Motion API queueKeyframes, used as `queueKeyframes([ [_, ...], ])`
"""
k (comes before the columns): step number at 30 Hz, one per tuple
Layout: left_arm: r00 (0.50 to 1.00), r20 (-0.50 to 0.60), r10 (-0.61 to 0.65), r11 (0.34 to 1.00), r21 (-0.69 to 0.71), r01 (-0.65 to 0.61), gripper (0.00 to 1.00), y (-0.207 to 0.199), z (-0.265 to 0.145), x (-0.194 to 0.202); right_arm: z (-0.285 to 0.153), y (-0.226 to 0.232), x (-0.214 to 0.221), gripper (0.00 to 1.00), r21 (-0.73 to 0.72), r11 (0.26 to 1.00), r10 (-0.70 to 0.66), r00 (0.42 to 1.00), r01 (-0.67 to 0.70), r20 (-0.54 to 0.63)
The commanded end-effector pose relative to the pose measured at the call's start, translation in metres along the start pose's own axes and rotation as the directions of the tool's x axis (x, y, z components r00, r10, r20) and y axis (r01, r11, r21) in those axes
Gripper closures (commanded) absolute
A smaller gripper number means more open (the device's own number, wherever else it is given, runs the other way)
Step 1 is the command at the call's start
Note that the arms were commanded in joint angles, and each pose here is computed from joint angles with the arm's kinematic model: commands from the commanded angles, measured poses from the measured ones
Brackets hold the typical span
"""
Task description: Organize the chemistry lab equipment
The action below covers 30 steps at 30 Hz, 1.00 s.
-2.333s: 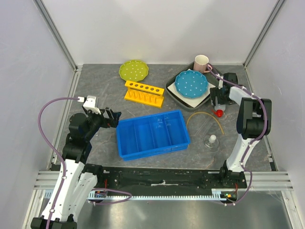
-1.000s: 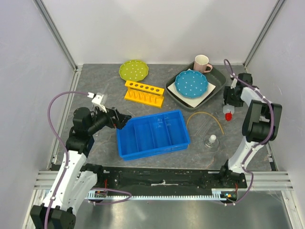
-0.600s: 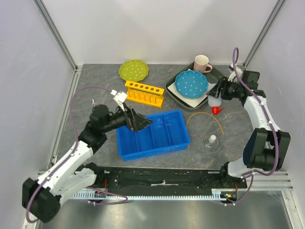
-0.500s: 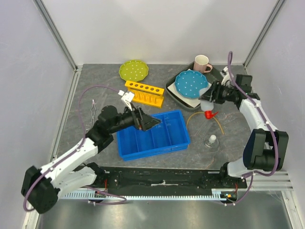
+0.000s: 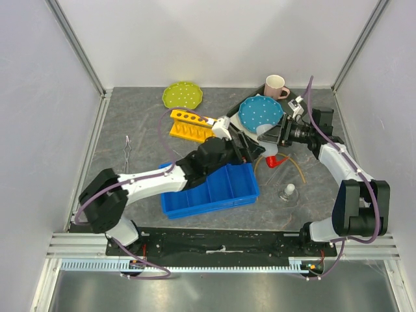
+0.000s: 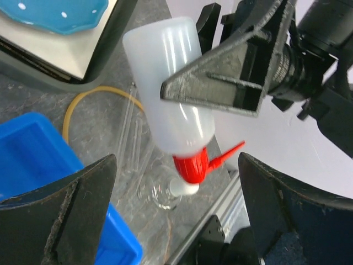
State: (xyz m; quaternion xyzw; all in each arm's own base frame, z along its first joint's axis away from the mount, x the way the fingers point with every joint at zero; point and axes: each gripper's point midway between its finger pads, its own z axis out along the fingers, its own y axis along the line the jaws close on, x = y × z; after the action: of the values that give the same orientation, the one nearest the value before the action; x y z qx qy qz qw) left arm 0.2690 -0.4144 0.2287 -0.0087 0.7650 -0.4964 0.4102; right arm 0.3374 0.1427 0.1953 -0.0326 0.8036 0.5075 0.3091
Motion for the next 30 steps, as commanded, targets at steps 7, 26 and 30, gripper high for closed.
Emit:
queueKeyframes([
  [7,0.987,0.143,0.069,0.984,-0.175,-0.043,0.06,0.001,0.049,-0.009,0.004,0.030,0.001,0.50,-0.107,0.992,-0.063,0.998,0.061,-0.014],
  [26,0.992,0.081,0.096,0.981,-0.175,-0.081,0.60,0.001,0.057,0.007,0.014,0.034,0.011,0.36,-0.146,0.987,-0.082,0.995,0.073,-0.058],
  [30,0.991,0.073,0.114,0.980,-0.175,-0.099,0.71,0.004,0.039,0.005,0.010,0.038,0.010,0.12,-0.158,0.978,-0.147,0.987,0.135,-0.064],
])
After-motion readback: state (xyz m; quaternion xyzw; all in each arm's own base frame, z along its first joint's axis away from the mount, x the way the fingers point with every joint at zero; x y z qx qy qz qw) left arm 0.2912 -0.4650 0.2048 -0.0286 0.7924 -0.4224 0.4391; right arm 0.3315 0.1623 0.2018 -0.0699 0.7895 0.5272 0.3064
